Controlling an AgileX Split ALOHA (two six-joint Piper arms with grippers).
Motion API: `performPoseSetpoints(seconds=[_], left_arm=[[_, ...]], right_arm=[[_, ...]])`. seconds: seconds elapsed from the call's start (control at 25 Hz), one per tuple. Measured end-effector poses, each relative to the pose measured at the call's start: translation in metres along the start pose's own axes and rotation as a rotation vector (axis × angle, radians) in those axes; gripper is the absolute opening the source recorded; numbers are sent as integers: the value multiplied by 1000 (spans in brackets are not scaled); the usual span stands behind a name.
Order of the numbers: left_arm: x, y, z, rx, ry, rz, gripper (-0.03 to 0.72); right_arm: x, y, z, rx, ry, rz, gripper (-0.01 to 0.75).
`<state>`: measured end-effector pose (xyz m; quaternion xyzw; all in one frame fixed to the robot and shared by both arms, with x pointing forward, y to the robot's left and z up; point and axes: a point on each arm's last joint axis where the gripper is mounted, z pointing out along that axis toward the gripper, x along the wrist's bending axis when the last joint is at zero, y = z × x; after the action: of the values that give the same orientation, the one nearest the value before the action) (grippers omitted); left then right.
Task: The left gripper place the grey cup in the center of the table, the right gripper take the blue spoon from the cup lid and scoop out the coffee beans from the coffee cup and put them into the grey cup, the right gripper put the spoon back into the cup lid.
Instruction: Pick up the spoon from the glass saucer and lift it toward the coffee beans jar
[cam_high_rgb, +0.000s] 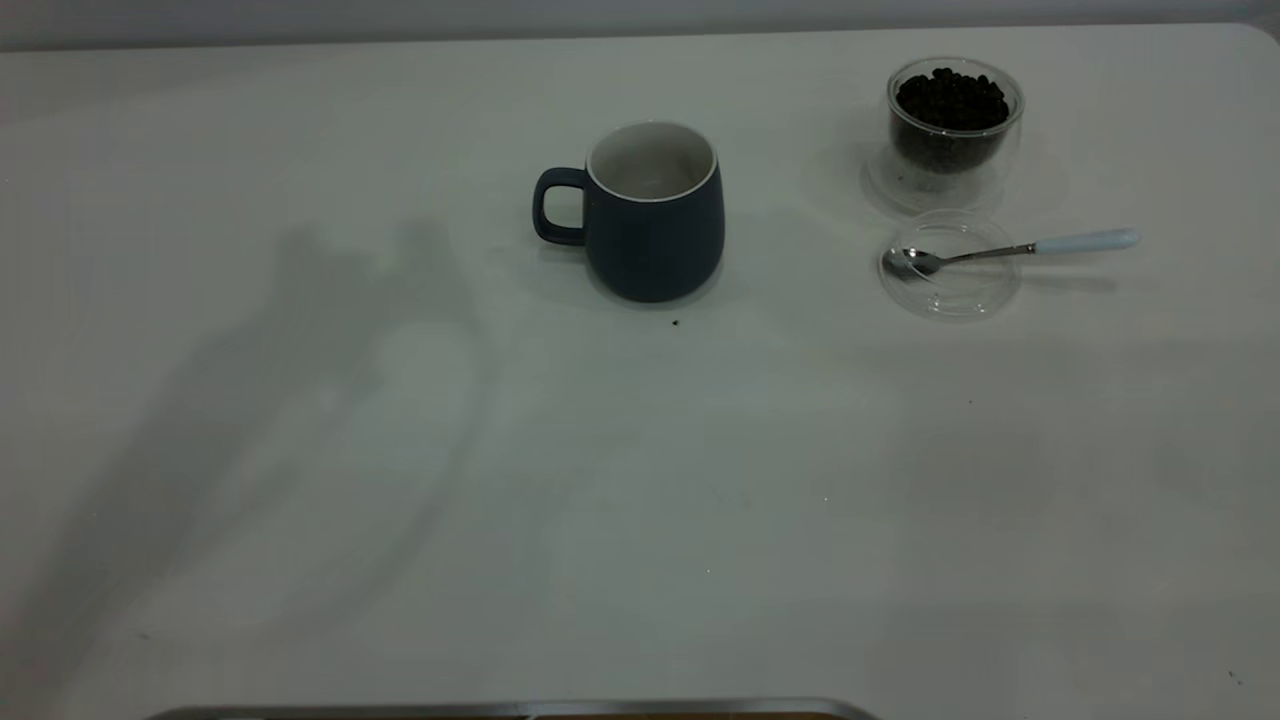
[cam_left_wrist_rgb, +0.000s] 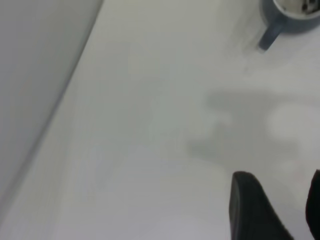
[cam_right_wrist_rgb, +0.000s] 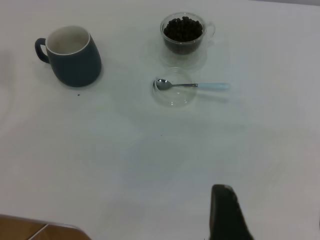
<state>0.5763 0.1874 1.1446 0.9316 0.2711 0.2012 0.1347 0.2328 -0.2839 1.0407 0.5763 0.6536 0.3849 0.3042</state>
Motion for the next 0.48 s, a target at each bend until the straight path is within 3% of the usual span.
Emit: performPoseSetpoints(seconds=[0.12, 0.24, 0.48], left_arm=[[-7, -23, -64, 12, 99, -222, 338], [-14, -40, -115, -76, 215, -361, 338], [-52, -91, -181, -228, 290, -501, 338]], right_arm=[[0, 0, 0, 0, 0, 0, 478], [0, 0, 0, 0, 0, 0, 478], [0, 0, 0, 0, 0, 0, 478]])
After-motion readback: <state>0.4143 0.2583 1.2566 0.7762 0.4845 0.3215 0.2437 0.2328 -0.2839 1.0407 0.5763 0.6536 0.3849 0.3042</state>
